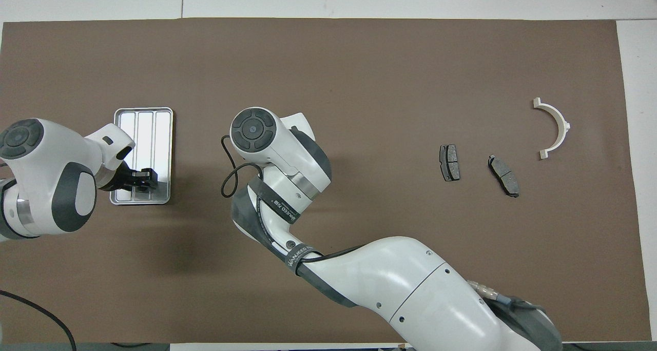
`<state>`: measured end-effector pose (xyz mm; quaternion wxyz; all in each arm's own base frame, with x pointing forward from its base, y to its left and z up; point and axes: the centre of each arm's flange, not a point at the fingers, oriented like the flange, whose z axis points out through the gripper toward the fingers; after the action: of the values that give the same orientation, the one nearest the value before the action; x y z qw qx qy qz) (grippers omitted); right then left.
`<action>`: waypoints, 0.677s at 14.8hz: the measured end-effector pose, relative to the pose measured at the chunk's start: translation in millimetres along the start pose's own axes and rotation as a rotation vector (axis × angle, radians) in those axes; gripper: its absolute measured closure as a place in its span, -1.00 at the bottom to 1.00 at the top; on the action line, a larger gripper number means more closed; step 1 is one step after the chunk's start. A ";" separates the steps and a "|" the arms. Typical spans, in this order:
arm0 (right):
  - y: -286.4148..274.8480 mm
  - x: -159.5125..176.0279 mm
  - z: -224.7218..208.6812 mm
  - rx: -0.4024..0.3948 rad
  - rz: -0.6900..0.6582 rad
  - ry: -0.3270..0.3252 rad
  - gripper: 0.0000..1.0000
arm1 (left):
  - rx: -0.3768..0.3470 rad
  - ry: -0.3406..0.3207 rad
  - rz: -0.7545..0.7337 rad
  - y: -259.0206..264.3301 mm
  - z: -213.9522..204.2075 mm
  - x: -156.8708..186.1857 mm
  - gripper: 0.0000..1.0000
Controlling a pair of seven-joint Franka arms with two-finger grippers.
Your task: Place bearing gear from tray to pile
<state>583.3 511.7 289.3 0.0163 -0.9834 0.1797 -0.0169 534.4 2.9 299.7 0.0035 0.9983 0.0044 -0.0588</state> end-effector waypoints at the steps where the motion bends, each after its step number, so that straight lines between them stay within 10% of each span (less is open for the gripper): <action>1: 0.1 0.1 0.0 0.001 0.000 -0.001 0.29 | 0.000 0.001 0.000 0.1 0.0 0.1 -0.21; 7: 30.2 35.4 -14.7 -0.074 -0.058 -0.037 0.29 | -0.003 0.010 -0.007 1.0 5.8 -9.0 -0.21; 10: 94.7 111.8 -91.4 -0.079 -0.147 -0.054 0.29 | -0.006 0.016 -0.021 0.7 2.2 -11.1 0.32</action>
<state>650.8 381.2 380.0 -0.0189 -0.9940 0.1070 0.0157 523.1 2.1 298.7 0.0059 0.9986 0.0151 -0.0507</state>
